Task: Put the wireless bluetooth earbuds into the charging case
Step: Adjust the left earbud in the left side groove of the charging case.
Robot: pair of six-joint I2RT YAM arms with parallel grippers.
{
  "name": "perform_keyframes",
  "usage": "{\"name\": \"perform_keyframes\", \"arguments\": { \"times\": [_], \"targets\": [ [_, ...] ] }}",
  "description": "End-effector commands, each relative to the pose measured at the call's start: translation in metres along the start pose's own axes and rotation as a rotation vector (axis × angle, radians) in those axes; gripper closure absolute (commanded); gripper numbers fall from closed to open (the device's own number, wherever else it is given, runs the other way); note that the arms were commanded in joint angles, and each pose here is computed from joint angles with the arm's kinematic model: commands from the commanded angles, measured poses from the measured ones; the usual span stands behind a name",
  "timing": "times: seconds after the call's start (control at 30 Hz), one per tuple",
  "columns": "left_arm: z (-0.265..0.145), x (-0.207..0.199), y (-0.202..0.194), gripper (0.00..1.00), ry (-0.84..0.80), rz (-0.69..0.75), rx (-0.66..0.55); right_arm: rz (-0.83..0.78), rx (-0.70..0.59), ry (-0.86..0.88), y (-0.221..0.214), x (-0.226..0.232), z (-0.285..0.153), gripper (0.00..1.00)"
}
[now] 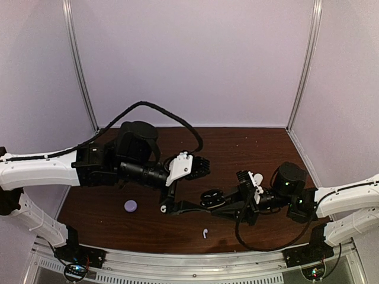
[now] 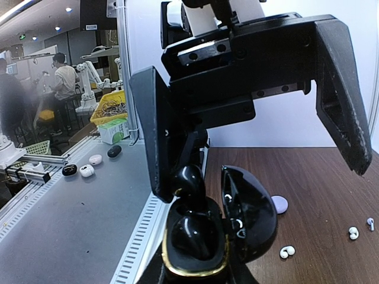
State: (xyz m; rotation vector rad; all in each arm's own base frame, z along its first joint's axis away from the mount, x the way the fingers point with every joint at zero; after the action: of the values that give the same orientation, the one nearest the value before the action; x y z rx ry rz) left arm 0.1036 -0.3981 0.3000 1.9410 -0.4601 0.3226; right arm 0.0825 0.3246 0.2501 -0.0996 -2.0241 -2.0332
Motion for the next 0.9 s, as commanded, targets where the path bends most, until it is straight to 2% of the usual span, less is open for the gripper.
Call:
{"name": "perform_keyframes", "arguments": {
  "times": [0.0,0.87],
  "targets": [
    [0.0029,0.0143,0.0133,0.03,0.059,0.019,-0.054,-0.021,-0.032,0.054,0.0133,0.0091,0.0038,1.00],
    [0.0123,0.0173,0.0149,0.04,0.059,0.018,-0.073,-0.019,-0.036,0.090,0.0138,0.0160,0.0103,1.00]
  ]
}}
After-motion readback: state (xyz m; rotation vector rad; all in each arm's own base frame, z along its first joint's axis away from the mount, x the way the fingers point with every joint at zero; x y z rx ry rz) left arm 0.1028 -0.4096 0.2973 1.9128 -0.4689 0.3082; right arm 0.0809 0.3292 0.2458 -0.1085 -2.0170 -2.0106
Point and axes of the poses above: each gripper's point midway between its finger pads, its own z axis out along the fingers, its own x axis along the line the jaws close on, y = z × x, the point moved 3 cm from there along -z, back along the fingers, and after that the axes turned 11 degrees about z, right-handed, at the moved point
